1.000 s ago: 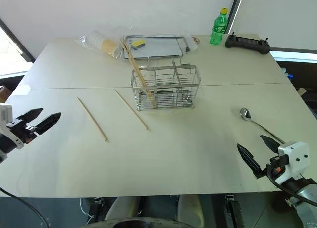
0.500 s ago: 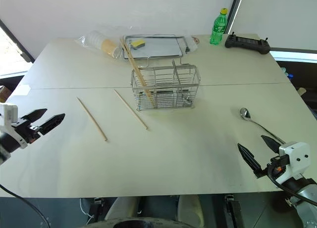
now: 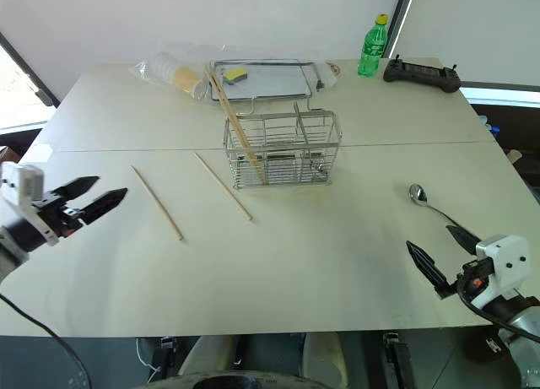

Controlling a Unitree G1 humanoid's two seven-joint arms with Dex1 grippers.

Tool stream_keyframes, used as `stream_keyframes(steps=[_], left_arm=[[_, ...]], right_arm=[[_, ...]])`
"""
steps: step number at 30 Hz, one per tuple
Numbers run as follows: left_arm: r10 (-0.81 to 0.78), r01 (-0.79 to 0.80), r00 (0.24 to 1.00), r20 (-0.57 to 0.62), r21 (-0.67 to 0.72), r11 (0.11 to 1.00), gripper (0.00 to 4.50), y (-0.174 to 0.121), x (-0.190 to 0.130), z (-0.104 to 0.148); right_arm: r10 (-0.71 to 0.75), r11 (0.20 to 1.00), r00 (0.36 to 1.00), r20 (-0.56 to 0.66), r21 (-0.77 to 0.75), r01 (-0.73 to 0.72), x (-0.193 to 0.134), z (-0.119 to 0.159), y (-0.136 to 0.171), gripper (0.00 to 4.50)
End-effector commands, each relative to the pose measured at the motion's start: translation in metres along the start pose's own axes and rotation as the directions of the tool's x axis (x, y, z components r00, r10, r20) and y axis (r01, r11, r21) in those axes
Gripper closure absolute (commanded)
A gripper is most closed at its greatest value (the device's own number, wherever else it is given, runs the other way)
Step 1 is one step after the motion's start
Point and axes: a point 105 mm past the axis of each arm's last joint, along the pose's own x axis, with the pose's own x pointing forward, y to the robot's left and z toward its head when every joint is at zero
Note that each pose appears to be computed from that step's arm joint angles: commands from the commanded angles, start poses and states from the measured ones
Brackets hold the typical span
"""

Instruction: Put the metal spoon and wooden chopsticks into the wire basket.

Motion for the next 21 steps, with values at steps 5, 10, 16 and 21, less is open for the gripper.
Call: stream_keyframes(steps=[5, 10, 16, 21], left_arm=[[-0.378, 0.38, 0.925, -0.033, 0.066, 0.923, 0.08, -0.083, 0.028, 0.031], [-0.484, 0.482, 0.875, -0.009, 0.118, 0.868, 0.08, -0.108, 0.043, 0.046], [-0.49, 0.484, 0.871, 0.023, 0.126, 0.866, 0.08, -0.112, 0.047, 0.053], [-0.531, 0.522, 0.846, 0.038, 0.14, 0.841, 0.08, -0.124, 0.041, 0.06]], right_arm=[[0.01, 0.988, 1.0, -0.014, -0.152, -0.012, 0.01, 0.023, -0.035, 0.0], [0.107, 0.964, 0.99, -0.087, -0.233, -0.124, 0.027, 0.032, -0.056, 0.0], [0.139, 0.956, 0.979, -0.148, -0.238, -0.172, 0.037, 0.027, -0.073, 0.0], [0.202, 0.963, 0.959, -0.197, -0.14, -0.231, 0.041, 0.012, -0.075, 0.0]])
